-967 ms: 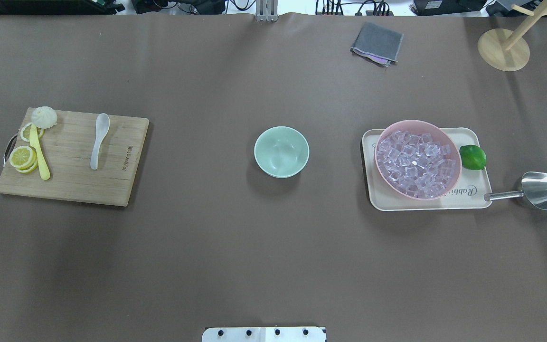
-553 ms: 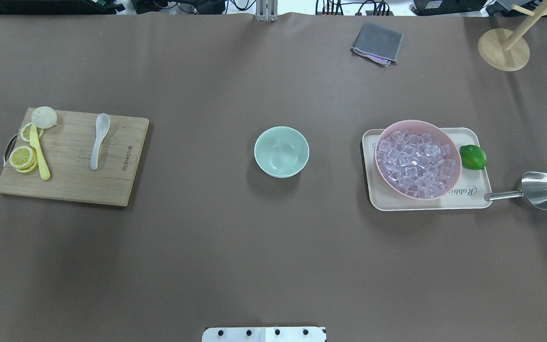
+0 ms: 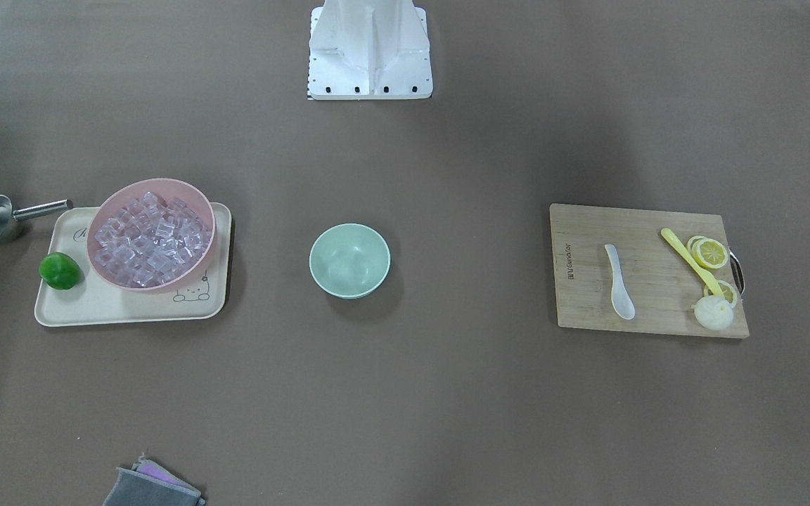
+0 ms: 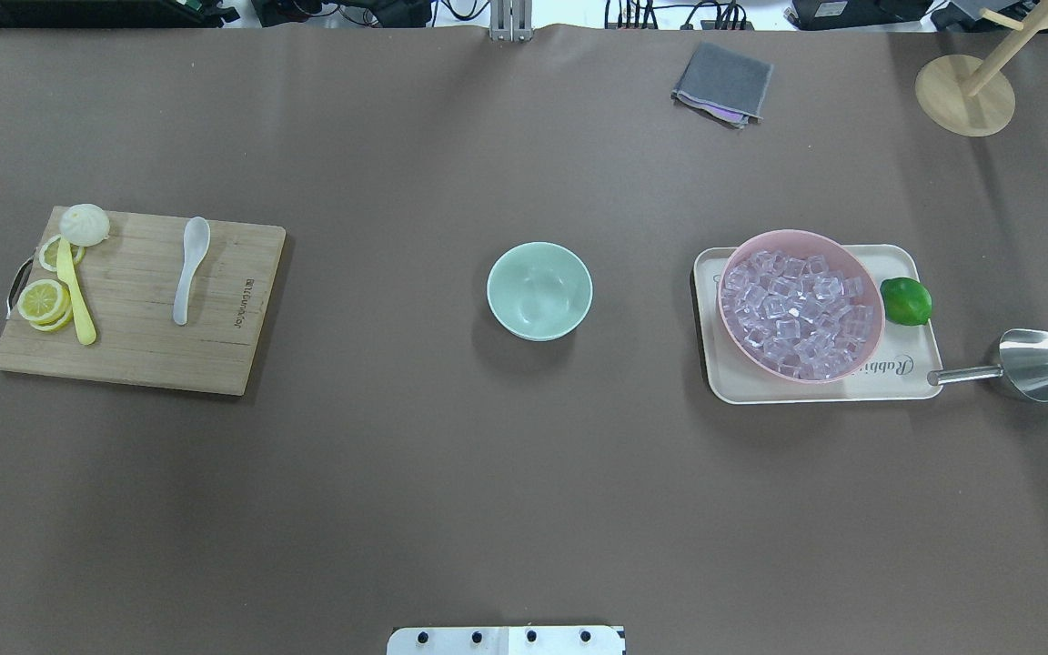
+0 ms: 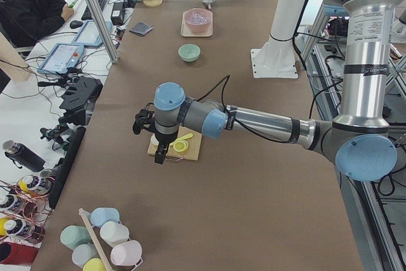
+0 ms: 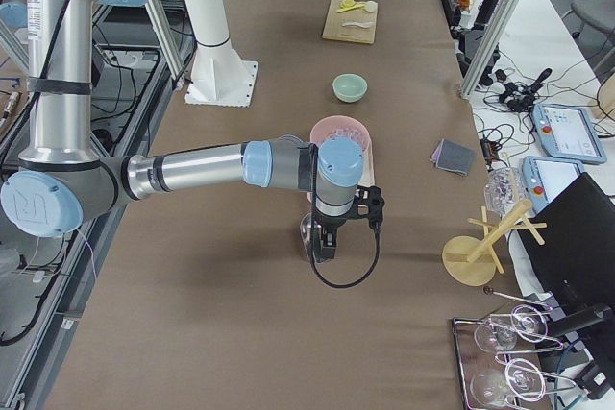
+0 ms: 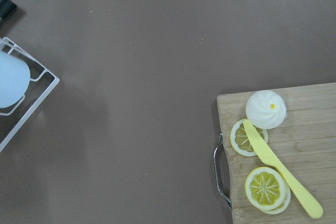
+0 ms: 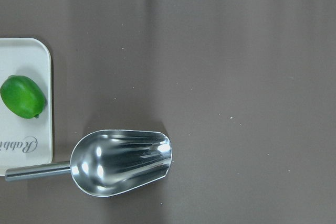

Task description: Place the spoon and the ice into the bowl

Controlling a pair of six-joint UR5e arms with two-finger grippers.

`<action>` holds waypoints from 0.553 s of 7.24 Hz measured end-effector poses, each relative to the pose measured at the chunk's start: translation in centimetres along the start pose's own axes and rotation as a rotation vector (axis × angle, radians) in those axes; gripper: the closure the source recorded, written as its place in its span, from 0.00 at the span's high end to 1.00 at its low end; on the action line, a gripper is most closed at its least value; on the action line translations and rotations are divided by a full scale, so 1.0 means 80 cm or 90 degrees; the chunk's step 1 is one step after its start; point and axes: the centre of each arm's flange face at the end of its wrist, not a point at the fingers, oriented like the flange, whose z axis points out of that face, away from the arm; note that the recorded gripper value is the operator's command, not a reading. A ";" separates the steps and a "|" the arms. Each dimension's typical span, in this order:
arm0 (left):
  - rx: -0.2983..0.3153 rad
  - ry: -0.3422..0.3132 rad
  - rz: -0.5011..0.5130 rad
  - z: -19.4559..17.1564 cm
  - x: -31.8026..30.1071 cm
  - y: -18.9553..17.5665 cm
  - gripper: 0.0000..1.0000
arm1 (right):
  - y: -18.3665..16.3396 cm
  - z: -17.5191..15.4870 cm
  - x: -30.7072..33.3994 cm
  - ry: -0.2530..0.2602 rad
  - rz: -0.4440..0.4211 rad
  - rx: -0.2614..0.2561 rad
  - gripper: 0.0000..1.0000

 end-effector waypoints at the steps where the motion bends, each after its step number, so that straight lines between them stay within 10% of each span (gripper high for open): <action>1: 0.008 0.015 -0.032 0.000 0.025 -0.018 0.98 | -0.002 -0.001 -0.002 -0.009 -0.003 0.003 1.00; 4: 0.053 0.063 -0.133 0.052 0.111 -0.042 0.98 | -0.003 -0.001 -0.005 -0.018 -0.018 0.024 1.00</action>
